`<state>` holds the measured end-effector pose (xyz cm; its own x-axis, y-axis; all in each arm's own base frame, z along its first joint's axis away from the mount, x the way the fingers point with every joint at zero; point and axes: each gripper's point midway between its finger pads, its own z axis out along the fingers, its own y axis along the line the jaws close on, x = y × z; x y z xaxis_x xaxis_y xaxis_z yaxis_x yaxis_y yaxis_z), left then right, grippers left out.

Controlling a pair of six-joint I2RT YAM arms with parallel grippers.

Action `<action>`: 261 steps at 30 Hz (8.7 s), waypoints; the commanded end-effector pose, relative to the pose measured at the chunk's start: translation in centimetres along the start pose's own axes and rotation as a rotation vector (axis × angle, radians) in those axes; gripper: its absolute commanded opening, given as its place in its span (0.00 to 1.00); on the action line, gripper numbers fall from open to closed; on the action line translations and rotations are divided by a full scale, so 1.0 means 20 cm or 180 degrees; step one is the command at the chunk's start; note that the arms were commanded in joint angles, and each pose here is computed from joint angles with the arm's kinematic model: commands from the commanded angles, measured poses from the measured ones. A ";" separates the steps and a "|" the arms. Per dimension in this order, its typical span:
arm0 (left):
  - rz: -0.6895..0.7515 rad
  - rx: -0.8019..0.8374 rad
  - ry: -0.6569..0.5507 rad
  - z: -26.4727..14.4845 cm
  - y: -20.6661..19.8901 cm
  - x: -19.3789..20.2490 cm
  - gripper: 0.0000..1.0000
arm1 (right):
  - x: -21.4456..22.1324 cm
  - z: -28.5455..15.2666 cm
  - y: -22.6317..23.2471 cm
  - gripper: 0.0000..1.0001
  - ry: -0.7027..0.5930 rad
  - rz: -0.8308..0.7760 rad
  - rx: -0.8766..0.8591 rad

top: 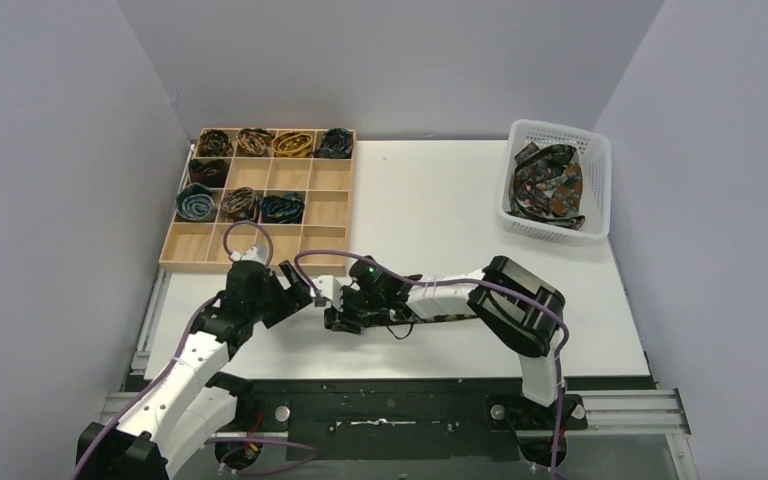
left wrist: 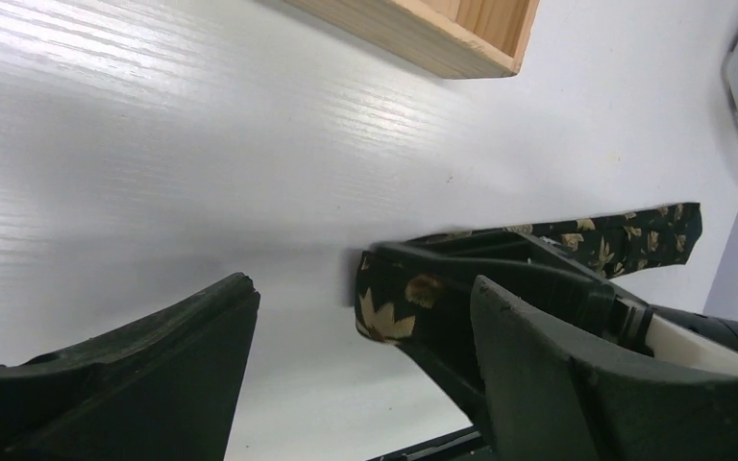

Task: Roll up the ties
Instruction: Roll the tie at the center of the board.

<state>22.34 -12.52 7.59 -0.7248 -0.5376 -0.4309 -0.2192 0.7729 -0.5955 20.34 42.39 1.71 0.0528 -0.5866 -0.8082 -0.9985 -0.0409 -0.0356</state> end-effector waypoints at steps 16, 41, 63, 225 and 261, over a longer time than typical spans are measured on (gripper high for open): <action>-0.0095 0.0016 -0.0187 -0.05 0.02 -0.02 0.79 | -0.29 -0.25 -0.03 0.93 0.0011 -0.0388 0.0693; -0.0156 0.0045 -0.0059 0.02 0.05 0.03 0.81 | -0.17 -0.70 -0.12 0.80 -0.1401 0.3962 0.1574; -0.0331 0.0334 0.0156 0.07 0.02 0.13 0.80 | -0.15 -0.53 -0.07 0.70 -0.0961 0.3812 0.1280; 0.0677 -0.0157 0.0457 0.10 -0.06 0.05 0.23 | -0.17 -0.54 -0.19 0.46 -0.0829 0.3535 0.1024; 0.1591 -0.1401 0.0235 0.02 -0.08 -0.08 0.21 | -0.22 -0.01 -0.18 0.23 -0.0730 0.4267 0.0528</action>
<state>23.46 -13.16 8.02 -0.8635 -0.0728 -0.4991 -0.0645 0.9973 -0.0337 23.48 43.10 4.38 -0.9404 0.0466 -0.3369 -0.2457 0.5917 0.7678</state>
